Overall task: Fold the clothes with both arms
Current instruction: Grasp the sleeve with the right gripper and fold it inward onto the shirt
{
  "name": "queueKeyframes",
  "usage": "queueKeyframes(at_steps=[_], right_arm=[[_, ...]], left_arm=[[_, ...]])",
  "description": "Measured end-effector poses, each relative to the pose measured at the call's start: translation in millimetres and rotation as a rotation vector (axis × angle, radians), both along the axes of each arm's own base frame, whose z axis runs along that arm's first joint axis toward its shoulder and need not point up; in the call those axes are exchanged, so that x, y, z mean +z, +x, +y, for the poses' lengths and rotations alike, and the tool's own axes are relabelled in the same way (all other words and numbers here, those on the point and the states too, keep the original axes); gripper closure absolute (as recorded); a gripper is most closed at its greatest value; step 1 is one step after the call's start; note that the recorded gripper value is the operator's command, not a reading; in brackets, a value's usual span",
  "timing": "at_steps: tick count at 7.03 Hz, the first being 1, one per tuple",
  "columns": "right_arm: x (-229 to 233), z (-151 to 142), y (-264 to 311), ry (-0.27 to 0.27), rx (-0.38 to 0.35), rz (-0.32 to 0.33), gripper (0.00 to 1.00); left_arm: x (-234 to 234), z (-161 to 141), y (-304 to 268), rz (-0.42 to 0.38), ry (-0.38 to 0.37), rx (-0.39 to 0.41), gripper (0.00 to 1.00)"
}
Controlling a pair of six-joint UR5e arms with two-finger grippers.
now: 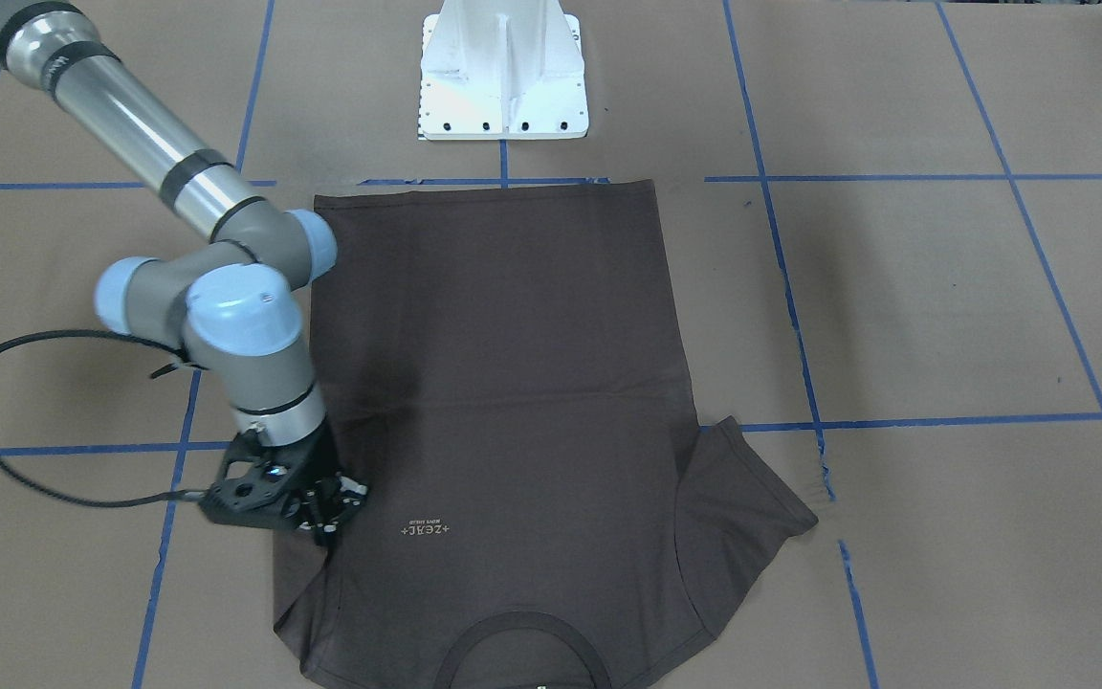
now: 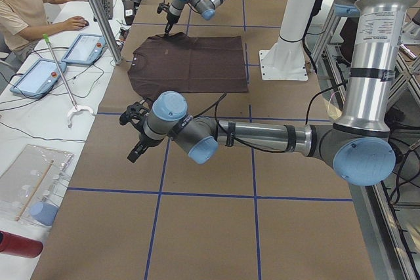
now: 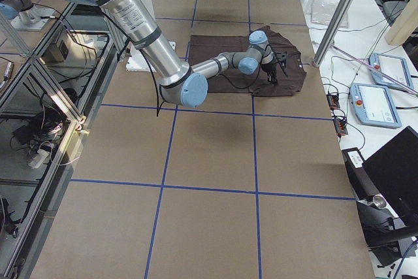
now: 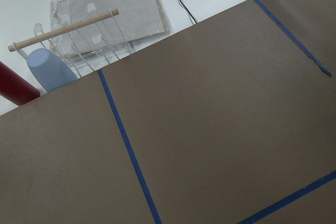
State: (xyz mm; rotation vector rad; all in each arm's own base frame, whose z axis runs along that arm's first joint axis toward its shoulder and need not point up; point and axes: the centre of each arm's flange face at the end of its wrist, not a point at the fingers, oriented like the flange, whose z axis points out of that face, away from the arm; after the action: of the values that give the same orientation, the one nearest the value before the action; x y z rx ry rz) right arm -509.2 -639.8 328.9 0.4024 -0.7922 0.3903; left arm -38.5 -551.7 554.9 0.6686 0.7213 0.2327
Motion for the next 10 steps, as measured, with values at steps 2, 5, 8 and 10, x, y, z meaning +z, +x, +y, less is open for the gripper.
queueKeyframes(at_steps=[2,5,8,10], right_arm=[[-17,9,-34,0.004,0.035,0.008,1.0],[-32,6,-47,0.009,0.04,0.004,1.0],[-47,3,-54,-0.004,0.064,-0.017,0.0],[-61,1,-53,0.009,0.071,-0.03,0.0]], left_arm=[[0,0,0,0.0,-0.001,-0.001,0.0],[0,1,0,0.001,-0.002,-0.001,0.0],[-14,-1,0,0.001,0.053,-0.001,0.0],[-26,0,0,0.006,0.149,-0.006,0.0]])
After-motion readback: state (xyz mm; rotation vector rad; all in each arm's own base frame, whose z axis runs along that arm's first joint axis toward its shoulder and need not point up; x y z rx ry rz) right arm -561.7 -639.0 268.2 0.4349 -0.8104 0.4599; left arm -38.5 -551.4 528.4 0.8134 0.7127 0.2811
